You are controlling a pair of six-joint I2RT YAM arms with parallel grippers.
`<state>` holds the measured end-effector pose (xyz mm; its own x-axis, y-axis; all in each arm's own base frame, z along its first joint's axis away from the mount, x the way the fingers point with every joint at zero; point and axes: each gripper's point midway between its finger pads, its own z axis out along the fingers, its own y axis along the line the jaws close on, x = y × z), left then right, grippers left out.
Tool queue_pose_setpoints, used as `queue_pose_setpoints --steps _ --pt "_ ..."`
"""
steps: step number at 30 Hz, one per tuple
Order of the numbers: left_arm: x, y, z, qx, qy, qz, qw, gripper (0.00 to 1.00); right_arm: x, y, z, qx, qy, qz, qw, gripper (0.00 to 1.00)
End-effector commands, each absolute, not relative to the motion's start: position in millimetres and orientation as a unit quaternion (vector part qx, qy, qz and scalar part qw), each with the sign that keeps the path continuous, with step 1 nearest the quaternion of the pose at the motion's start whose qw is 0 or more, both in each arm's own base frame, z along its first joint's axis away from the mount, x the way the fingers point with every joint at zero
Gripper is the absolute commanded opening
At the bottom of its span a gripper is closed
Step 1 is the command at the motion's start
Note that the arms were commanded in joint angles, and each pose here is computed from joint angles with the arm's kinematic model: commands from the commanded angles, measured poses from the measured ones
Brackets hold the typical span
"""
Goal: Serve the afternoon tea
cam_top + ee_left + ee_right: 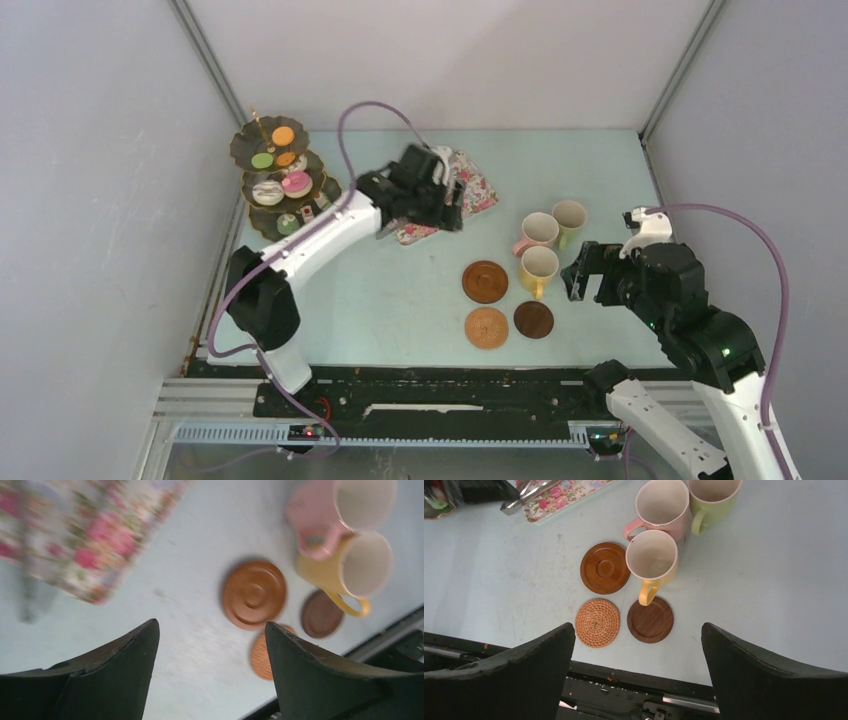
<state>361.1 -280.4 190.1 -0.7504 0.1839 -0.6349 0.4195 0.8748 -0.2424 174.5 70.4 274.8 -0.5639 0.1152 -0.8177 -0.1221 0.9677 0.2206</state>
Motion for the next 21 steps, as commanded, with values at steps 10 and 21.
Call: queue_pose_setpoints --steps 10,21 --pt "285 -376 90 0.144 0.957 -0.128 0.218 0.85 142 55 282 0.007 0.861 0.139 0.489 1.00" --pt "298 -374 54 0.147 0.966 -0.067 0.203 0.82 136 47 281 0.025 0.856 0.136 0.498 1.00"
